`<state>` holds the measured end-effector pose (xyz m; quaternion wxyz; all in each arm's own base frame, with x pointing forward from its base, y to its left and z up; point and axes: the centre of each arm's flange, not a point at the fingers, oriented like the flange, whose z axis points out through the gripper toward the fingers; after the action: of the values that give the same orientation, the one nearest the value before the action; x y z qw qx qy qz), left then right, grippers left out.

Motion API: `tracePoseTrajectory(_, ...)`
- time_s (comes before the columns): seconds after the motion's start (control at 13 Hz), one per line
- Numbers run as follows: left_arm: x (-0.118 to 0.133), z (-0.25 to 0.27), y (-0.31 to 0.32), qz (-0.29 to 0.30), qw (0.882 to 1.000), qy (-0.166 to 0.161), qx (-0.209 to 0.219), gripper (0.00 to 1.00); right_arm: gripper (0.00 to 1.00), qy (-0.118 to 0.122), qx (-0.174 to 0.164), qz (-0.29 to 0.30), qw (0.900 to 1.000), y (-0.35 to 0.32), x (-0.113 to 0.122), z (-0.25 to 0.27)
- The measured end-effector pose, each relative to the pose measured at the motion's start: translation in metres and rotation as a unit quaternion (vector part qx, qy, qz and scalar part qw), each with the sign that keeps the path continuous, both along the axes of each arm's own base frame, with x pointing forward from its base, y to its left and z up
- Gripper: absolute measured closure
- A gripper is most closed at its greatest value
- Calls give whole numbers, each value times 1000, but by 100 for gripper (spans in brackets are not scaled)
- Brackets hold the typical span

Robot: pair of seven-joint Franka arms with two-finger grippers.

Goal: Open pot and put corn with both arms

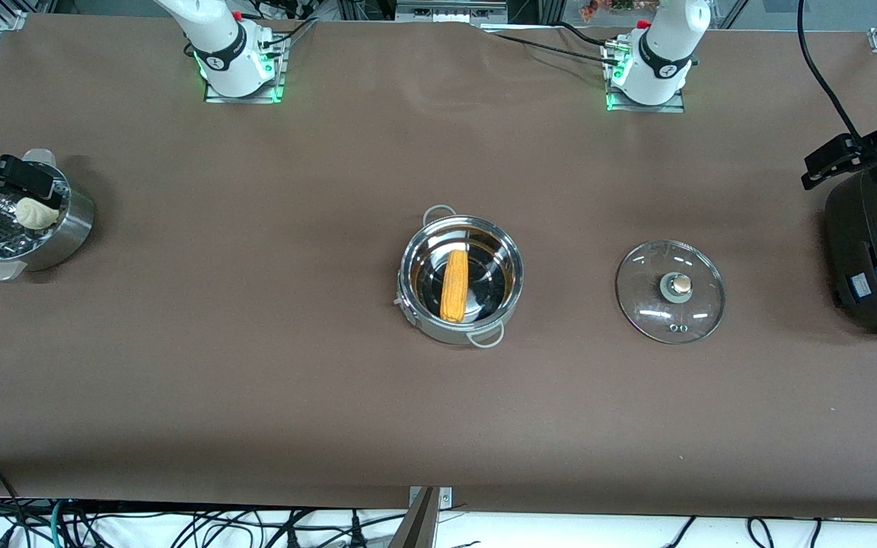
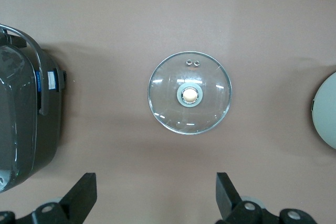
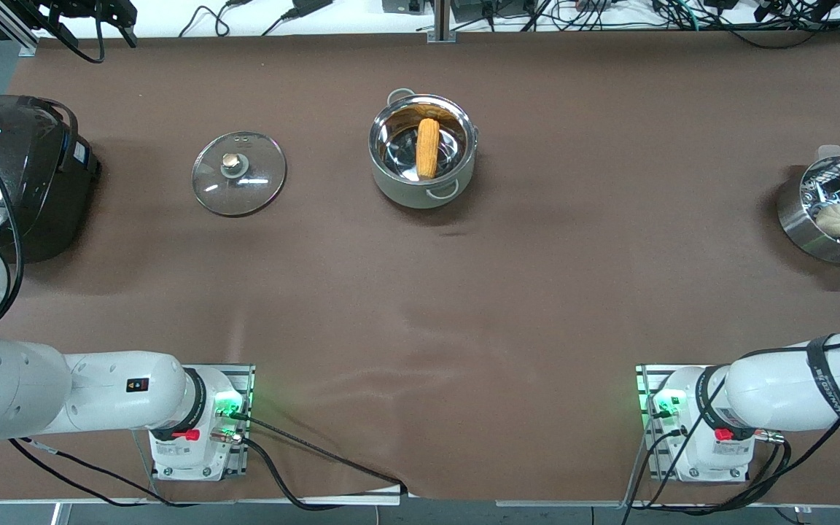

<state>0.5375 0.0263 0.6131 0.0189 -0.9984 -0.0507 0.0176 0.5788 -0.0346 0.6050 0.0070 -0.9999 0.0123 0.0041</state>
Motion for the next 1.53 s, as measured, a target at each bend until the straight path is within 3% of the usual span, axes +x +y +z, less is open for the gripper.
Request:
tracePoseTrajectory(0.61, 0, 0, 0, 0, 1000, 1, 0, 0, 0, -3, -2, 17, 1000, 17, -12, 7)
tracePoseTrajectory(1.53, 0, -1, 1, 1, 1000, 1, 0, 0, 0, 16, -17, 24, 999, 22, -4, -15)
